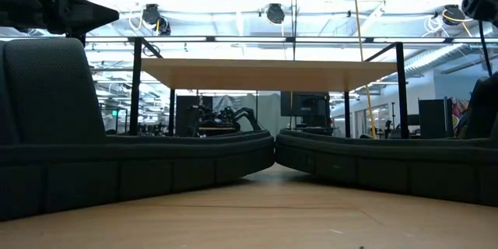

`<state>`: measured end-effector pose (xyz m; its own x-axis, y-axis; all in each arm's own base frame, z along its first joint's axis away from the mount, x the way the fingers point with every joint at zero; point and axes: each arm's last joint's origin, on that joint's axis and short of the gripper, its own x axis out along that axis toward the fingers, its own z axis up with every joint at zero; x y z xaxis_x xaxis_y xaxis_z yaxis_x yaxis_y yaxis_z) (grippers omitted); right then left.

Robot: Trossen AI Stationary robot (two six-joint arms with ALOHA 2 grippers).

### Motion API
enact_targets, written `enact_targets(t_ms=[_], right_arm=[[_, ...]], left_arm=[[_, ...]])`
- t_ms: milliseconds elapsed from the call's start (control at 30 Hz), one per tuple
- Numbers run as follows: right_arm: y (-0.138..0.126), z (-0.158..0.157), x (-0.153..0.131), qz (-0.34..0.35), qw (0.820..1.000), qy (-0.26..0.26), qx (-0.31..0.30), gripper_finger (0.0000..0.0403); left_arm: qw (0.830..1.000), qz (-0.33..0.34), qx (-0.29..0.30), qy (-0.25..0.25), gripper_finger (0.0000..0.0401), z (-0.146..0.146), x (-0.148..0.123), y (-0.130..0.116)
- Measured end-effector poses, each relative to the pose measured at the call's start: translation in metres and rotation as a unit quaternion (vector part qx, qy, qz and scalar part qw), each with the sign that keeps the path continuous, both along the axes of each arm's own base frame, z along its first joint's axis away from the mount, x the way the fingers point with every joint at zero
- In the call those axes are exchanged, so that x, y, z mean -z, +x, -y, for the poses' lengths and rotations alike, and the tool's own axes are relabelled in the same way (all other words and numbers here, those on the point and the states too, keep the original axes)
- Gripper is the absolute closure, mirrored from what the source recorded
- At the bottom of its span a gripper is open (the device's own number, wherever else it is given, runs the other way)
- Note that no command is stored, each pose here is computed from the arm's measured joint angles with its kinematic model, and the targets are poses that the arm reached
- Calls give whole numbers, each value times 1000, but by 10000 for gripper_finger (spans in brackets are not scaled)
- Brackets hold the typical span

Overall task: Pick and place slides into the shelf
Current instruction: Put the top right black slide on the shelf

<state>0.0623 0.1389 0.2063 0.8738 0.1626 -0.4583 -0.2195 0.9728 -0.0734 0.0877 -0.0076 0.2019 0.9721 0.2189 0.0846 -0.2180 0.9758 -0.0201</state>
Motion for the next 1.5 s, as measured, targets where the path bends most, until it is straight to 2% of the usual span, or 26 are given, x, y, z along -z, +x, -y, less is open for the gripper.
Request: enact_targets(t_ms=[100,267,467,633,800,867,1033,1133,1233,1400,1500], right_arm=[[-1,1,8,-25,999,-23,7,402],[-3,1,25,-109,993,-38,19,397],[3,2,33,-134,988,-64,47,385],[10,10,27,-118,988,-64,74,370],[22,24,-1,-91,989,-26,114,372],[24,33,-15,-98,985,-26,137,375],[20,63,-52,-179,965,-64,183,375],[18,77,-75,-230,950,-58,203,376],[15,87,-97,-265,941,-32,207,376],[16,97,-127,-277,943,23,183,376],[18,104,-138,-275,943,36,187,376]], left_arm=[[1000,0,0,0,382,0,0,0],[1000,-7,-2,1,382,0,1,0],[1000,-12,-3,6,382,0,2,0],[1000,-12,-3,6,382,0,2,0],[1000,-13,-4,7,382,0,2,0],[1000,-15,-4,8,382,0,3,0],[1000,-26,-4,15,382,0,5,0],[999,-36,-4,17,382,0,7,0],[999,-39,-4,17,382,0,7,0],[999,-38,-4,20,382,0,7,0],[999,-39,-4,26,382,0,7,0]])
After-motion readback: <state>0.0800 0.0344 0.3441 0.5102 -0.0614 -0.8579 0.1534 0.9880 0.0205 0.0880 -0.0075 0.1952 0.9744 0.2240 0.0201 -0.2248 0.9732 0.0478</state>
